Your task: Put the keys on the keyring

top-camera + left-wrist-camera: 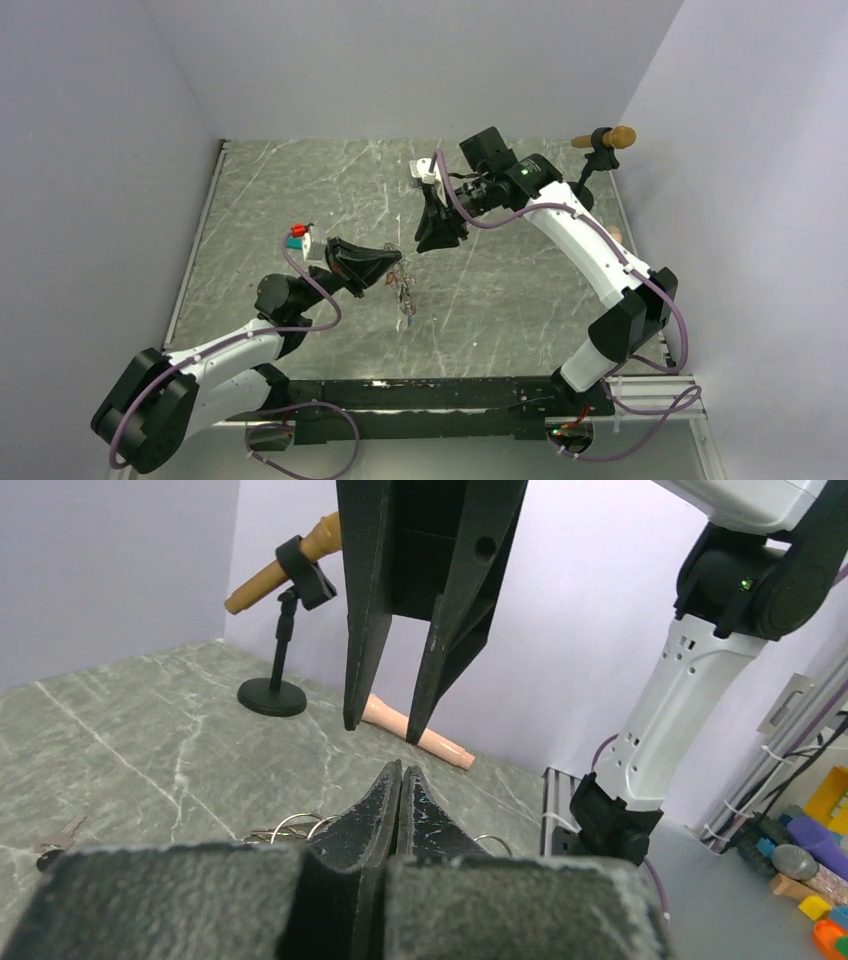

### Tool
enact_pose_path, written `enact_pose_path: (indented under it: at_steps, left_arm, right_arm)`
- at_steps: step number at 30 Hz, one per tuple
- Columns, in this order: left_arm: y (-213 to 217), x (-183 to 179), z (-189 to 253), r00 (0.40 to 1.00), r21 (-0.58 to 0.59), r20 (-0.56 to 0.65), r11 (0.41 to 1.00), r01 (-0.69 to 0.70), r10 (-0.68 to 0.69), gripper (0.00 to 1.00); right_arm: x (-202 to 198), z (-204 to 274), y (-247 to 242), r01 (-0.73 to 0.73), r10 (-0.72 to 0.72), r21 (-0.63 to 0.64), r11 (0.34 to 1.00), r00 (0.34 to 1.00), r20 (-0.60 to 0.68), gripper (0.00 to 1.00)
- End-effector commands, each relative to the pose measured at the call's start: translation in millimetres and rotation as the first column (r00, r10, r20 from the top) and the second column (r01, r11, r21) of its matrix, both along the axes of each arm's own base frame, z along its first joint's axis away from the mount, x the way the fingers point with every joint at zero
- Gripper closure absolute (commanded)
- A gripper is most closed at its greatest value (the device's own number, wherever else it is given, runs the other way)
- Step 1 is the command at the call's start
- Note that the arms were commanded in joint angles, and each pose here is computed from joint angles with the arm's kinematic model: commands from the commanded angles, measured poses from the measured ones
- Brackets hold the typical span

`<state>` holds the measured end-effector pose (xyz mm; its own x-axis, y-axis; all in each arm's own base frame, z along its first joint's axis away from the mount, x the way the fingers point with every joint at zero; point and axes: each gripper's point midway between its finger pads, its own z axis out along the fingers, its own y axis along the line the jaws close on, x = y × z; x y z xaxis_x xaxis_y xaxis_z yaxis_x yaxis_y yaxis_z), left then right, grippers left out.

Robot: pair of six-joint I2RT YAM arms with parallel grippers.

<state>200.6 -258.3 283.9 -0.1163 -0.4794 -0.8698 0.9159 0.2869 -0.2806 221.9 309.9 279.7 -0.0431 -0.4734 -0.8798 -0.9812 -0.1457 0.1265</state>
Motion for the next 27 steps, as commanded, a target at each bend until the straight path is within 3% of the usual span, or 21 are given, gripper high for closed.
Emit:
enact_pose_path:
  at_steps: [1,11,27]
  left_arm:
    - [1,-19,30,0.988,-0.059,0.129,0.994,0.091,-0.082,1.00]
    - [0,-22,34,0.983,-0.090,0.135,0.987,0.136,-0.123,1.00]
    - [3,-19,36,0.987,-0.097,0.131,0.990,0.106,-0.093,1.00]
  right_arm:
    - [-11,20,9,-0.051,0.053,0.093,0.994,0.998,-0.020,0.68]
    - [-19,8,20,-0.089,0.094,0.086,0.992,0.993,-0.066,0.76]
    - [-27,1,25,-0.125,0.132,0.083,0.989,0.987,-0.092,0.75]
